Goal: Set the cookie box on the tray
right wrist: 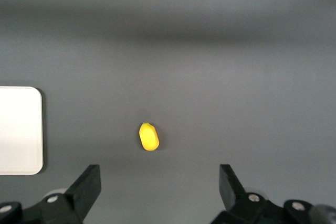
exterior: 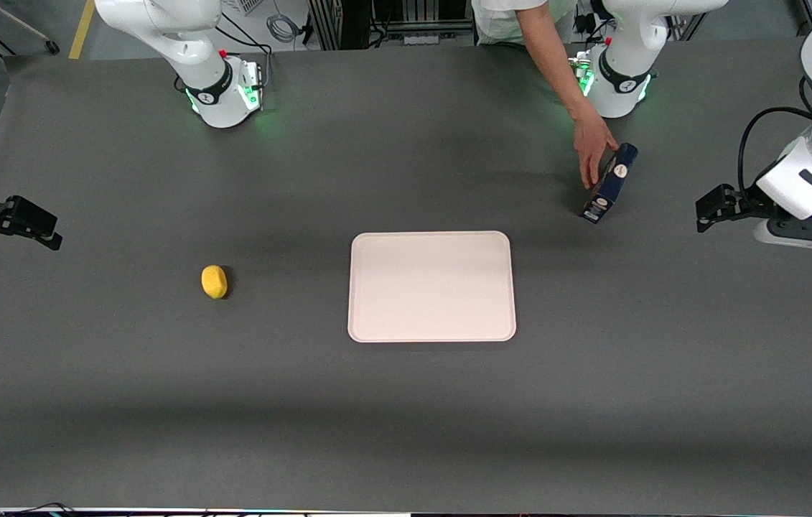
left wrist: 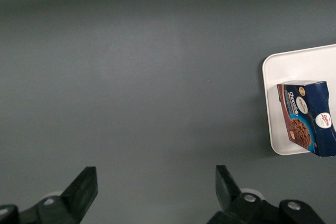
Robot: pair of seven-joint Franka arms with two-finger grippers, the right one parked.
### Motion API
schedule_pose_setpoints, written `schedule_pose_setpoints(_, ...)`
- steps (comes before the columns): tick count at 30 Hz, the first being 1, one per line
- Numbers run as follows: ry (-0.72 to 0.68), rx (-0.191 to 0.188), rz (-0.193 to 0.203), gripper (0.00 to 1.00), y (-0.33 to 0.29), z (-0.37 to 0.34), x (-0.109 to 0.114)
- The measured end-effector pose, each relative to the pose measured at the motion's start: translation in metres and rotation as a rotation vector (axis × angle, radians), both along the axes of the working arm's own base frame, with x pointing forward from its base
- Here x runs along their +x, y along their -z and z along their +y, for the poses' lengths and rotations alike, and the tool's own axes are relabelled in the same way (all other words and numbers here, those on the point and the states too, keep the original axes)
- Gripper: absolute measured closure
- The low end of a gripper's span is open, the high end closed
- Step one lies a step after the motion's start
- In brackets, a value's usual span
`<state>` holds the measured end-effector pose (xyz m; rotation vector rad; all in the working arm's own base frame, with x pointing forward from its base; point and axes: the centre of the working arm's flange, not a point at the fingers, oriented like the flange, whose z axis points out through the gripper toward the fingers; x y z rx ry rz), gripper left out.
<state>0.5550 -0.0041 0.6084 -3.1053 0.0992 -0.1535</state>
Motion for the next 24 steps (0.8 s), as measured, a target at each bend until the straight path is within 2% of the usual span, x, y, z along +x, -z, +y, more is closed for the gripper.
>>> schedule_pose_setpoints(24, 0.028, 0.002, 0.004, 0.0, 0.0, -0.013, -0.001)
